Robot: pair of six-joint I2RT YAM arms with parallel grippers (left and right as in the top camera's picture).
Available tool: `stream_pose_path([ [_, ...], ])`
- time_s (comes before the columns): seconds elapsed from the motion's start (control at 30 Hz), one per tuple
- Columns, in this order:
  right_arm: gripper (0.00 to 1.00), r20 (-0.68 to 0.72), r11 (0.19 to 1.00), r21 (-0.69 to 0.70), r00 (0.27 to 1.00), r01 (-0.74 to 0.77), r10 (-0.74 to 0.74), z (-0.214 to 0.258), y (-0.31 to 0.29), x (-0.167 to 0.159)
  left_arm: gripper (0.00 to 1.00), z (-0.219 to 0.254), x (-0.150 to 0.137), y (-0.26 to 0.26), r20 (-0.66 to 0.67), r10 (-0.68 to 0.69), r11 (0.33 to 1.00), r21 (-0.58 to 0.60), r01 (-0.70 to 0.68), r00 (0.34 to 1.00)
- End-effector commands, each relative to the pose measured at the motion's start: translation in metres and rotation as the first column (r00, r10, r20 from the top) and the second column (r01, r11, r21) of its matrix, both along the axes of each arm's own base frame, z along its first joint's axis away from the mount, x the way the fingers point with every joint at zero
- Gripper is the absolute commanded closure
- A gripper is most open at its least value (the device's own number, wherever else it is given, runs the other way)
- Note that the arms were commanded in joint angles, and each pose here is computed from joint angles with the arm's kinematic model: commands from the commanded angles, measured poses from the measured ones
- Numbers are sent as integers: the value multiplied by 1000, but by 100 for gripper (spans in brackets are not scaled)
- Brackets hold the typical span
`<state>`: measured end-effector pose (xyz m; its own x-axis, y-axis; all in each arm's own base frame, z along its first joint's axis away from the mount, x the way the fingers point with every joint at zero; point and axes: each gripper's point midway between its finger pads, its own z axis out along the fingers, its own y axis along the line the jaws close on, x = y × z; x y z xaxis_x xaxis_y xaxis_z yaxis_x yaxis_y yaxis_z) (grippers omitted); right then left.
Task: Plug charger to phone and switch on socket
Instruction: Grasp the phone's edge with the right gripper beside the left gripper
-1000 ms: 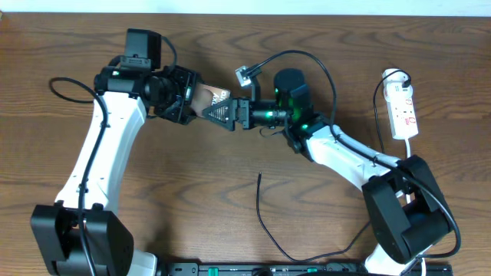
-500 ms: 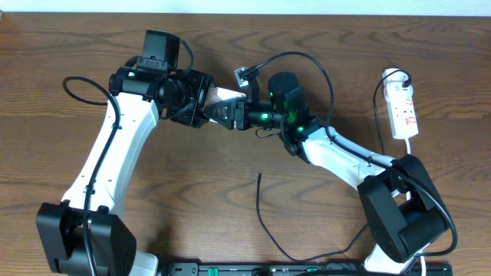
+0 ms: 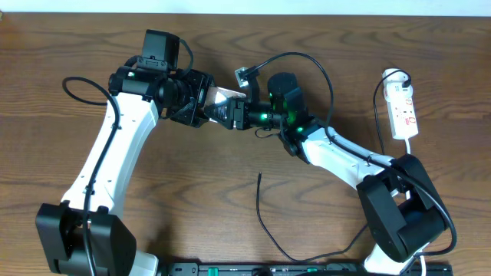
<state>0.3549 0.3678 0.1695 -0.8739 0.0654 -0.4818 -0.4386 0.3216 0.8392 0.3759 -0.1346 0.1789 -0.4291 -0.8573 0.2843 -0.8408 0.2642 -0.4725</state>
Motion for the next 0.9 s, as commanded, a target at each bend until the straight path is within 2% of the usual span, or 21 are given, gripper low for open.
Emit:
stream_pose_path([
  [0.0, 87, 24, 998, 31, 999, -46, 45, 17, 7, -8, 93, 9, 4, -4, 26, -10, 1000, -12, 10, 1000],
  [0.1, 73, 24, 999, 31, 999, -45, 44, 17, 7, -8, 93, 7, 5, 0, 30, 2, 1000, 12, -2, 1000],
  [0.2, 53, 25, 998, 31, 999, -45, 44, 17, 7, -8, 92, 7, 5, 1, 31, 4, 1000, 16, -4, 1000],
  [0.27, 35, 25, 998, 31, 999, -45, 44, 17, 7, -8, 92, 7, 5, 1, 31, 4, 1000, 16, -4, 1000],
  [0.37, 18, 25, 998, 31, 999, -46, 45, 17, 7, -8, 92, 6, 6, 2, 32, 8, 1000, 25, -9, 999],
  [0.5, 9, 24, 998, 32, 999, -49, 48, 17, 7, -8, 93, 6, 6, 2, 33, 8, 1000, 25, -9, 999],
  [0.87, 2, 24, 998, 34, 998, -53, 53, 18, 7, -9, 92, 5, 8, 7, 38, 20, 999, 49, -22, 999],
])
